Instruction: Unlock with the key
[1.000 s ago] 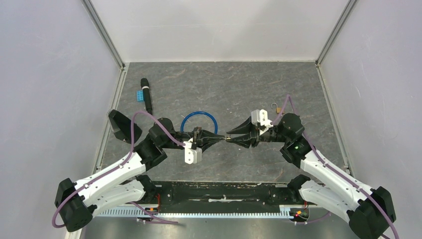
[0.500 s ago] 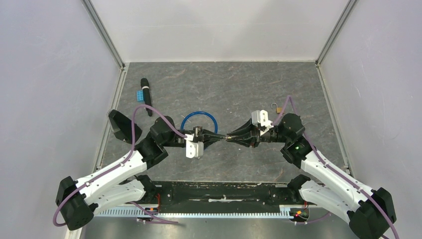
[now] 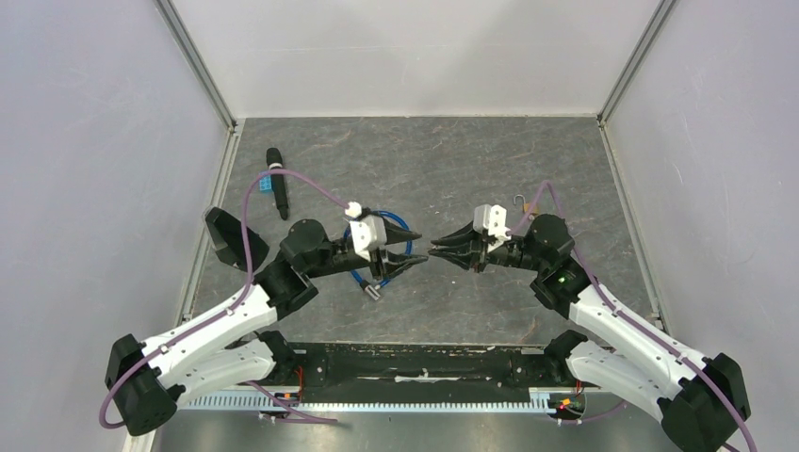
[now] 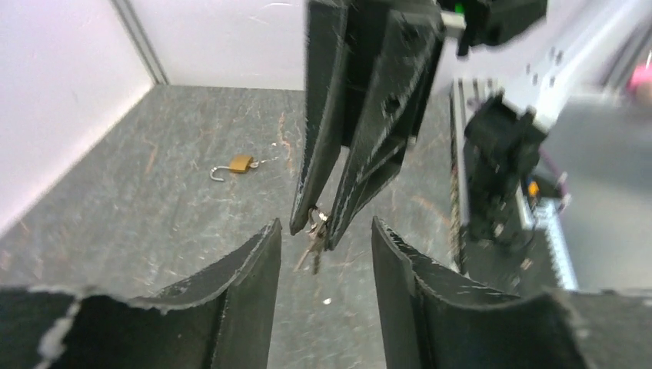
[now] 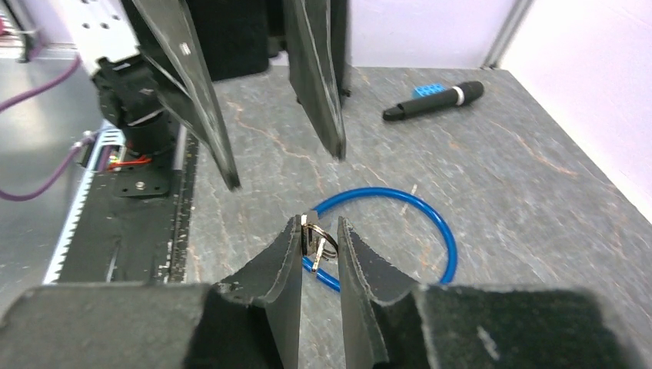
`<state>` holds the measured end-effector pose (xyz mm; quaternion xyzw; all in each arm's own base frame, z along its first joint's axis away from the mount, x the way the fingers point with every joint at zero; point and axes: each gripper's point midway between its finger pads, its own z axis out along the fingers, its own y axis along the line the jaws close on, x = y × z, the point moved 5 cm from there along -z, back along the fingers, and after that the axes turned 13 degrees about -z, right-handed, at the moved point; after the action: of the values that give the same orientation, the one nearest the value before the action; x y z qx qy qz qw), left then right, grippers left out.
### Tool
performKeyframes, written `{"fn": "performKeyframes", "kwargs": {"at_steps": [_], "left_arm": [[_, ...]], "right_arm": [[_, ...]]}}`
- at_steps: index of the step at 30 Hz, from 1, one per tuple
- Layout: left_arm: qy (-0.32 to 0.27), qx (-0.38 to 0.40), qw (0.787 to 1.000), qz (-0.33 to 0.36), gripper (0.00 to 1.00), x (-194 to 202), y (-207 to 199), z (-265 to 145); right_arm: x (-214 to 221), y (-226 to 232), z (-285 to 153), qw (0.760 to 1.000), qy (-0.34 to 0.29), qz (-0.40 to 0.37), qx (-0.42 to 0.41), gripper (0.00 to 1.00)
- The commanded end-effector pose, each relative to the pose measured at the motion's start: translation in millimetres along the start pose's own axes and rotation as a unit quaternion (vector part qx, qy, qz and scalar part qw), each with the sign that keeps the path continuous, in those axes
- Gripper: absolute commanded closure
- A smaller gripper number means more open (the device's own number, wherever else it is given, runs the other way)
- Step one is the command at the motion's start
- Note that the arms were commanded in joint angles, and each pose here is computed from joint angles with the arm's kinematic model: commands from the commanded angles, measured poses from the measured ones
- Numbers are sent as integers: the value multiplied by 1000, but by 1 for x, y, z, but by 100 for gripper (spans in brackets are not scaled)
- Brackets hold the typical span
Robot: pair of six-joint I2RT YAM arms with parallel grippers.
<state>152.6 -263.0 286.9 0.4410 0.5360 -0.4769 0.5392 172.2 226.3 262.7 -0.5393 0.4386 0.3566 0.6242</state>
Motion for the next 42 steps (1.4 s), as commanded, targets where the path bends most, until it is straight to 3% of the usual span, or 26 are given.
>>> {"fn": "performKeyframes", "kwargs": {"at_steps": [1, 4, 10, 12, 16, 20, 26, 29, 30, 32, 35, 38, 40, 42], "left_arm": [[-116, -96, 971, -188, 44, -47, 5, -7], [-167, -189, 907, -338, 41, -50, 20, -16], [-248, -272, 722, -586, 41, -24, 38, -24], [-252, -276, 678, -633, 41, -13, 41, -19], [-232, -297, 645, -665, 28, 0, 47, -9], [-227, -316, 600, -699, 25, 13, 51, -5], [-214, -317, 555, -739, 25, 25, 52, 3], [-209, -323, 552, -739, 26, 29, 53, 4], [-208, -335, 561, -728, 26, 31, 55, 2], [-201, -376, 595, -682, 26, 35, 59, -8], [-138, -449, 658, -588, 22, 48, 62, -26], [-28, -490, 706, -510, 21, 63, 62, -36], [50, -514, 712, -476, 20, 73, 58, -47], [102, -532, 709, -452, 20, 78, 56, -55]], "right_arm": [[-4, -24, 1, 997, 25, -45, 58, 100], [1, -30, 2, 994, 47, -61, 74, 100], [4, -29, 8, 992, 64, -87, 66, 100], [3, -26, 10, 991, 67, -95, 58, 100], [5, -21, 12, 989, 79, -113, 55, 100], [6, -18, 12, 986, 80, -132, 61, 100], [7, -15, 14, 982, 75, -161, 64, 100], [10, -16, 15, 981, 79, -160, 70, 100], [13, -17, 15, 981, 87, -154, 74, 100], [24, -17, 16, 984, 112, -115, 79, 100], [45, -12, 21, 983, 165, -16, 77, 100], [64, -7, 19, 970, 215, 66, 95, 86], [73, -5, 14, 957, 242, 103, 121, 67], [81, -3, 4, 942, 269, 133, 151, 58]]}}
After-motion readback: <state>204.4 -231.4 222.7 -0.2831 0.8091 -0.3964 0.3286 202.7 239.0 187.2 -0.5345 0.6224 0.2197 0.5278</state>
